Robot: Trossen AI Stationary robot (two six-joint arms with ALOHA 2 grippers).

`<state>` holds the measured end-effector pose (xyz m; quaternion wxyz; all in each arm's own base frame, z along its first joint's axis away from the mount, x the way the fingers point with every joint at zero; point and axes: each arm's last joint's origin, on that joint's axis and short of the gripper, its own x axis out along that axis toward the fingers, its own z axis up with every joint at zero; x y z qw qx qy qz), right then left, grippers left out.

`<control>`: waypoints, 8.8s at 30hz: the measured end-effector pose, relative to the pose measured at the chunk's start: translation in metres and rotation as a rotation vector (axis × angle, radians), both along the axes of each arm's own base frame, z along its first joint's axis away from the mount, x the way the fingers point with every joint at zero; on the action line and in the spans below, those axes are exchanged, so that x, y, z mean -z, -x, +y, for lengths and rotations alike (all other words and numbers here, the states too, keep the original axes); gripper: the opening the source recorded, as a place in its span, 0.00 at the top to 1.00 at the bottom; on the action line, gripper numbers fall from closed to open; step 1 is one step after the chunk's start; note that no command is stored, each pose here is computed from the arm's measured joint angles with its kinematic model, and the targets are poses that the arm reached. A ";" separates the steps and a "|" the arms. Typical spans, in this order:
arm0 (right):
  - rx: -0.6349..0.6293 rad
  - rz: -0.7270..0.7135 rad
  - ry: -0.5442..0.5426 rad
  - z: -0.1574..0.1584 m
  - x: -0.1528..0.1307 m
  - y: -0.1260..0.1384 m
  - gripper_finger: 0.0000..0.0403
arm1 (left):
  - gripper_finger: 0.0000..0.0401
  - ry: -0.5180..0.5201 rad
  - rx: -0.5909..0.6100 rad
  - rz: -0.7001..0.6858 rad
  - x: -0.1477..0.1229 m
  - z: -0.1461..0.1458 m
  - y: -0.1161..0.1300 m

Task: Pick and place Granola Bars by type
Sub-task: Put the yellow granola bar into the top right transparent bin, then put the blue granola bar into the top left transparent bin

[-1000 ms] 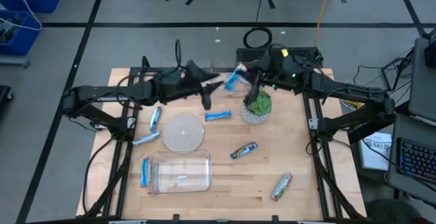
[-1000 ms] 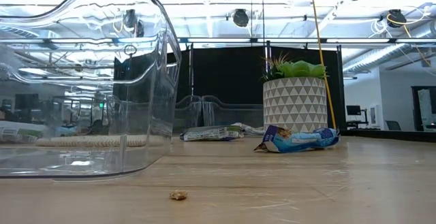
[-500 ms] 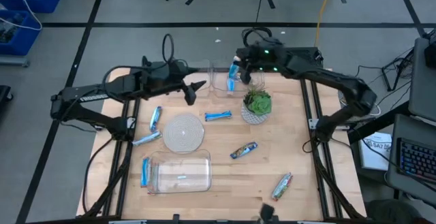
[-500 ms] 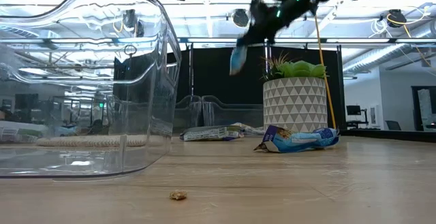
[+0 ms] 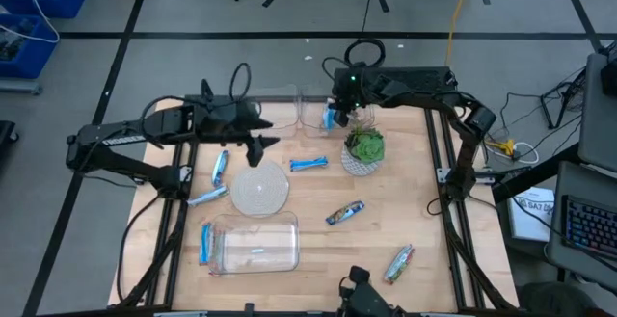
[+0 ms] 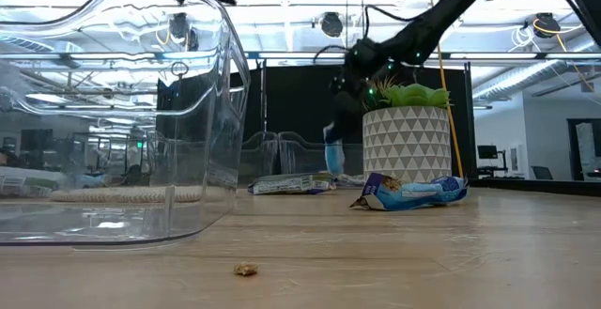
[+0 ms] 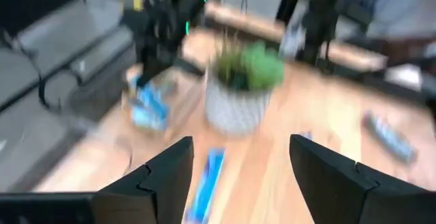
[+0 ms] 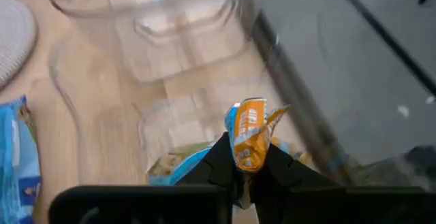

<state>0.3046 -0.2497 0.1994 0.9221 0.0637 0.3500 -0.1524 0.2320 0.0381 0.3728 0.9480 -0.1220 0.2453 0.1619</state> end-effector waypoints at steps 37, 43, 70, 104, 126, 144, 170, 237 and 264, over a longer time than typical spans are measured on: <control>-0.126 -0.283 0.207 0.134 -0.167 0.050 0.37 | 0.13 0.461 -0.118 1.162 0.106 -0.043 0.082; -0.162 -0.360 0.195 0.164 -0.192 0.077 0.37 | 0.12 0.445 -0.193 1.263 0.140 -0.049 0.092; -0.180 -0.346 0.120 0.188 -0.196 0.091 0.38 | 0.27 0.347 -0.003 1.447 0.206 -0.049 0.050; -0.264 -0.477 0.232 0.198 -0.212 0.091 0.39 | 0.79 0.530 0.064 1.307 0.245 -0.044 0.058; -0.139 -0.525 0.220 0.199 -0.224 0.114 0.39 | 0.96 0.280 -0.034 0.901 0.113 0.003 -0.026; -0.028 -0.443 0.216 0.179 -0.196 0.060 0.39 | 0.96 -0.172 -0.055 -0.300 -0.065 0.036 -0.094; -0.087 -0.479 0.119 0.180 -0.185 0.034 0.65 | 0.96 -0.129 0.017 -0.420 -0.041 0.031 -0.143; 0.084 0.134 -0.175 -0.011 0.003 0.039 0.80 | 0.33 0.670 -0.855 0.598 0.123 0.049 0.030; -0.010 -0.213 0.252 0.093 -0.168 0.088 0.50 | 0.33 0.697 -1.172 0.704 0.199 0.013 0.085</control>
